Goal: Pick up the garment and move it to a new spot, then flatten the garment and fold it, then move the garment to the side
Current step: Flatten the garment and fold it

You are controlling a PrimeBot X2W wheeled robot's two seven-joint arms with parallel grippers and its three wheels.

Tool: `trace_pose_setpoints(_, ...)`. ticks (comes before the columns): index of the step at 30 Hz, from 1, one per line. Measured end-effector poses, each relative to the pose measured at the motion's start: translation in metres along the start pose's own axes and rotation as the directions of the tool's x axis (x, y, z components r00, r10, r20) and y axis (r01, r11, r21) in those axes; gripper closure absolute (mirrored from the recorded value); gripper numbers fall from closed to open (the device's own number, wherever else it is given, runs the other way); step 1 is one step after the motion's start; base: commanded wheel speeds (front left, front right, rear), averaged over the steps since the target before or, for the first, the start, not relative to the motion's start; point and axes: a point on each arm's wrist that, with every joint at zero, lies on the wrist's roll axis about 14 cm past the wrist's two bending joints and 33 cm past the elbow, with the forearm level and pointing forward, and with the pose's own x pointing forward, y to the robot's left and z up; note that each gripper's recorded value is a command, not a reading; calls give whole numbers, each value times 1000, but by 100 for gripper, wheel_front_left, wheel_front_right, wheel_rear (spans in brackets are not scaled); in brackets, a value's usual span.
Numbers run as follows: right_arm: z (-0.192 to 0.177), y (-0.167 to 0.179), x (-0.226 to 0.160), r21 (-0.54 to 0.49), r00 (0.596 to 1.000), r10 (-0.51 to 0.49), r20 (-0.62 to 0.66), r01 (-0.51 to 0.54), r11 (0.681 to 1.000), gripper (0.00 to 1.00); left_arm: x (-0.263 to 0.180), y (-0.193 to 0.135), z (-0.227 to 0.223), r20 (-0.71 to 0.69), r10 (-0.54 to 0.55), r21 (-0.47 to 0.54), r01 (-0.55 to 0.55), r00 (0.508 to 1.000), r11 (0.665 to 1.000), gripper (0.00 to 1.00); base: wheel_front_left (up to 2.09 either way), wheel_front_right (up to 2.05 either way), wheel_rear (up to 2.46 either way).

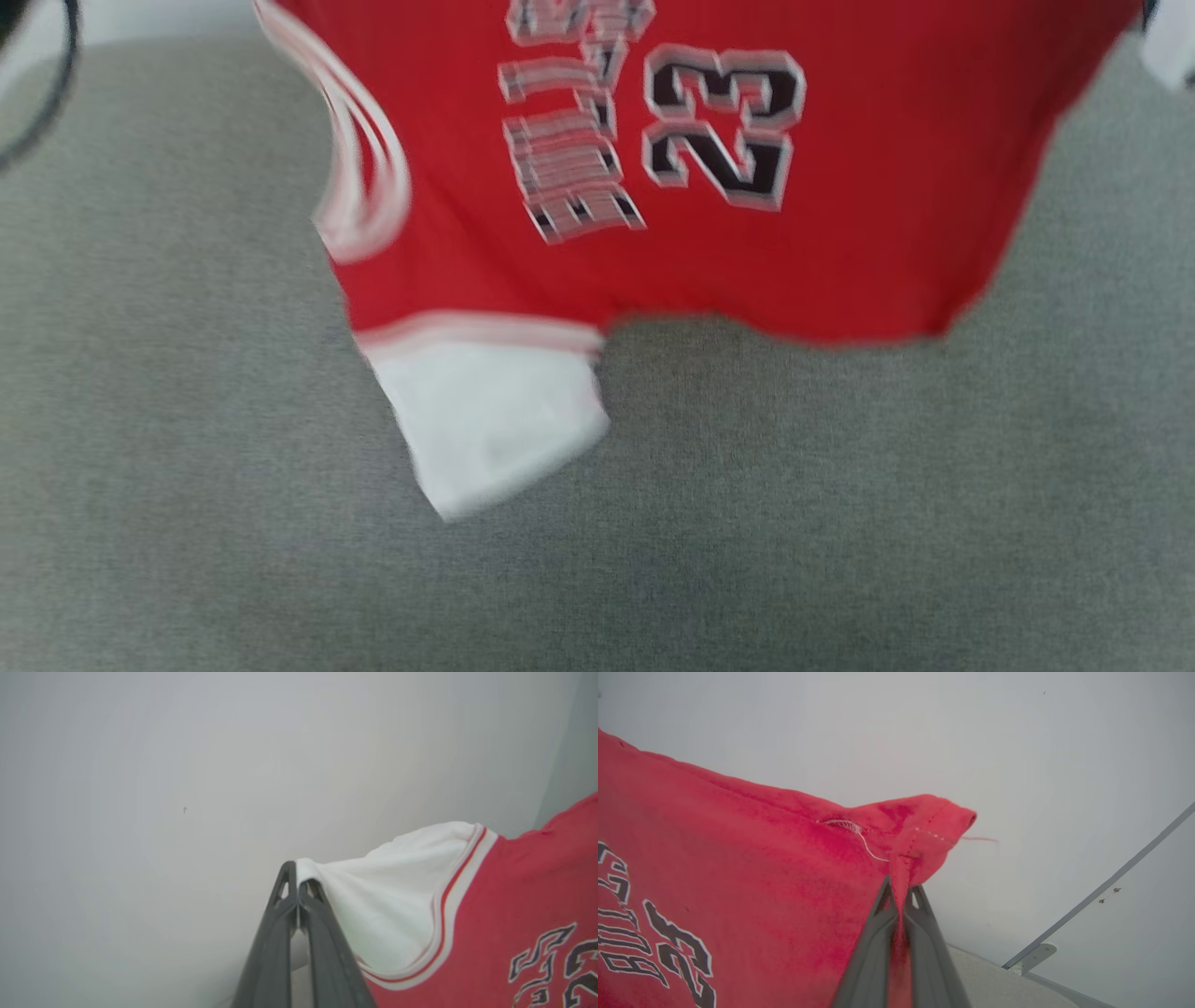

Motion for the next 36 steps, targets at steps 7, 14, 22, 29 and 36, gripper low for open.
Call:
trace_pose_setpoints(7, 42, -28, 40, -61, 950, -113, 291, 136, 989, 100, 35, 25, 78, 409, 109, 119, -172, 906, 978, 100, 0, 0, 0)
trace_pose_setpoints(14, 28, -11, 59, -108, 934, -92, 346, 137, 985, 100, 33, 17, 62, 433, 42, 132, -109, 900, 985, 100, 0, 0, 0)
trace_pose_setpoints(22, -96, 33, 60, -17, 1000, 11, 1, -11, 1000, 100, 16, -22, -104, -51, -50, -21, 49, 997, 999, 100, 0, 0, 0)
trace_pose_setpoints(29, -150, 54, 38, 71, 984, 91, -154, -81, 994, 100, -44, -66, -198, -354, -213, -233, 134, 911, 963, 100, 0, 0, 0)
trace_pose_setpoints(36, -183, 71, 9, 121, 953, 164, -253, -137, 983, 100, -97, -81, -238, -500, -268, -325, 108, 824, 940, 100, 0, 0, 0)
